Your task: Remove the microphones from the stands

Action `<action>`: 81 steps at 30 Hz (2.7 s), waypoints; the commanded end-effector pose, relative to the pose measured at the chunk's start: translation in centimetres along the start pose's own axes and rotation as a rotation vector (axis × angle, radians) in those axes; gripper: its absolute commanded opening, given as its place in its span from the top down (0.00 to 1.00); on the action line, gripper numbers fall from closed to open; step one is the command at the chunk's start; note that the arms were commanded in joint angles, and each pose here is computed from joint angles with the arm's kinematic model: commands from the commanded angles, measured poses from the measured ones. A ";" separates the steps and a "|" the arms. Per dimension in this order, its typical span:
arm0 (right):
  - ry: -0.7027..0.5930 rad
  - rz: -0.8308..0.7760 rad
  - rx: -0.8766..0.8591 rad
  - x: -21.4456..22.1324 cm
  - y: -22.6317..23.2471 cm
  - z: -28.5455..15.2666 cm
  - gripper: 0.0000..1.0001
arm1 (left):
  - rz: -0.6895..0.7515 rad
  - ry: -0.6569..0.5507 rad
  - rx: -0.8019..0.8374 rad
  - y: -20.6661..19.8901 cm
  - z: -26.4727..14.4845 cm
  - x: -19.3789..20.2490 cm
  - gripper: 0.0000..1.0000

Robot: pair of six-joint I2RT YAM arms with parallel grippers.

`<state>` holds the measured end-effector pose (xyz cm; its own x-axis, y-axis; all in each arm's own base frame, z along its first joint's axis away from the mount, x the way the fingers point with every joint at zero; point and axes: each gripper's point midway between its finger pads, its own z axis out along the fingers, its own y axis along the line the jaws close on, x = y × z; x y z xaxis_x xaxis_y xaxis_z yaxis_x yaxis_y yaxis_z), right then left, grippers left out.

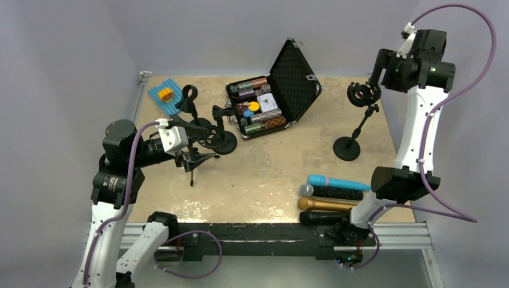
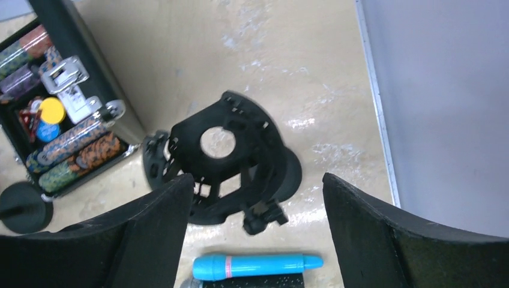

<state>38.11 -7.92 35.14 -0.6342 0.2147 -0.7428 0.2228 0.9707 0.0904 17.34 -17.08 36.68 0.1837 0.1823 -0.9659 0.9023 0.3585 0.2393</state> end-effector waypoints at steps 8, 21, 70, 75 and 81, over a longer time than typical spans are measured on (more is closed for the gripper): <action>0.083 0.035 -0.002 1.1 -1.6 4.3 0.28 | -0.006 0.004 0.001 -0.2 -0.2 -0.7 0.26; 0.123 -0.044 -0.183 2.8 1.0 3.7 0.61 | -0.002 0.005 0.004 -0.3 -0.2 -0.6 0.26; -1.249 -1.823 -1.617 28.9 21.9 -20.5 1.00 | 0.119 0.156 0.634 -9.9 13.4 8.4 0.28; -1.293 -1.843 -1.621 30.4 21.1 -20.6 1.00 | 0.154 0.154 0.639 -9.1 16.5 10.7 0.33; -1.309 -1.880 -1.603 30.5 21.0 -20.4 1.00 | 0.136 0.247 0.700 -9.3 18.3 15.1 0.41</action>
<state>9.21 20.76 26.73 0.9082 0.0307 -0.4174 -0.3682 -0.4157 -0.8316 17.73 -33.38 18.66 0.2056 0.4381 -0.8751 0.9559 -0.2815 0.0837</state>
